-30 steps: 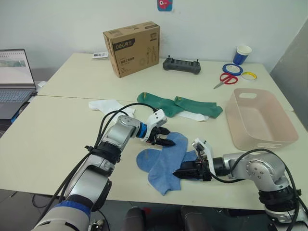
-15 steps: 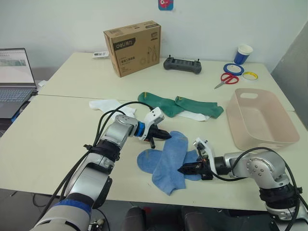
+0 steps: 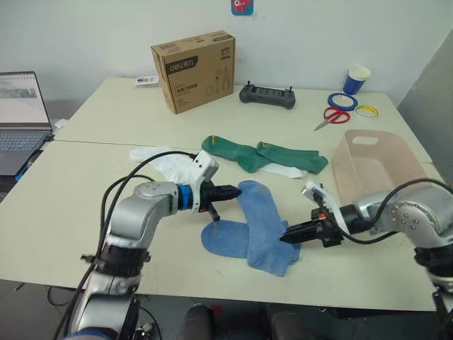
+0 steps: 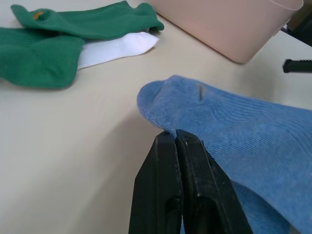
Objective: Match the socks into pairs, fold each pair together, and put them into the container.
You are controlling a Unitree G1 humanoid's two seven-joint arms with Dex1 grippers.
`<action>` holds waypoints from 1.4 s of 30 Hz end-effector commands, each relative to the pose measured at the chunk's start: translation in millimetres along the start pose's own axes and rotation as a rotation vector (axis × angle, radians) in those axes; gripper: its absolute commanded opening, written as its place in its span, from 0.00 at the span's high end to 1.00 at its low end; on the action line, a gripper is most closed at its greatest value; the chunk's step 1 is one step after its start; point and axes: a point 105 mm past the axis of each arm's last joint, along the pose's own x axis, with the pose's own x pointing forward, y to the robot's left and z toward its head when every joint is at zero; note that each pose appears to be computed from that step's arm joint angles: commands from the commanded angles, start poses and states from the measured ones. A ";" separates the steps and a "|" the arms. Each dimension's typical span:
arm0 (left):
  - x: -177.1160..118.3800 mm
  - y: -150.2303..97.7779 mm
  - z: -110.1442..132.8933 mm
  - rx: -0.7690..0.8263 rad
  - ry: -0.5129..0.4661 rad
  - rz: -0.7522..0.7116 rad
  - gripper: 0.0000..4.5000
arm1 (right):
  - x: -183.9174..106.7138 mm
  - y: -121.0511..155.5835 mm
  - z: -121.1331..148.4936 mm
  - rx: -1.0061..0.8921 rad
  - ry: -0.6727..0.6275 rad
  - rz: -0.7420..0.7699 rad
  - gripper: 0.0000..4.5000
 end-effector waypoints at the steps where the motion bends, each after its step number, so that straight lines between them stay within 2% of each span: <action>1: -8.4 -24.2 3.1 0.003 -0.061 0.036 0.99 | 3.0 -10.7 7.3 -0.084 0.035 0.042 1.00; 3: -11.6 -23.5 -1.7 -0.013 -0.105 0.136 0.99 | 9.6 -23.0 10.1 -0.113 0.061 0.039 1.00; 9: -20.0 -17.6 -24.5 -0.031 -0.077 0.253 0.99 | 22.7 -37.6 23.8 -0.171 0.062 0.029 1.00; 10: -20.5 -16.8 -25.1 -0.041 -0.083 0.257 1.00 | 20.9 -37.4 25.7 -0.174 0.054 0.031 0.90; 11: -20.8 -16.3 -25.5 -0.048 -0.088 0.259 1.00 | 19.5 -37.3 26.7 -0.175 0.050 0.032 0.87; 13: -21.1 -16.2 -25.0 -0.044 -0.088 0.253 1.00 | 15.9 -37.2 27.6 -0.174 0.038 0.029 0.72; 17: -31.7 -7.7 -27.9 -0.072 -0.068 0.265 0.80 | -6.5 -37.8 36.3 -0.176 -0.069 -0.050 0.40; 20: -48.5 -6.5 -31.7 -0.113 -0.023 0.211 0.59 | -22.6 -29.8 34.0 -0.208 -0.144 -0.099 0.39; 23: -68.4 6.3 -35.3 -0.113 0.039 0.196 0.59 | -29.0 -27.8 16.9 -0.266 -0.191 -0.208 0.39; 27: -72.9 30.7 -24.7 -0.034 0.060 0.201 0.59 | -24.3 -17.4 -4.9 -0.223 -0.242 -0.274 0.39; 30: -60.9 43.2 -17.8 0.016 0.060 0.177 0.59 | -19.7 -13.2 -12.3 -0.198 -0.263 -0.322 0.39; 35: -23.2 54.9 -9.8 0.102 0.076 0.103 0.59 | -10.5 -14.4 -18.8 -0.153 -0.297 -0.398 0.39; 39: -6.8 56.4 -14.0 0.184 0.121 0.051 0.59 | -3.4 -11.7 -21.4 -0.148 -0.296 -0.409 0.39; 42: 6.8 51.0 -11.8 0.201 0.117 -0.001 0.59 | 1.5 -6.2 -24.9 -0.167 -0.279 -0.395 0.39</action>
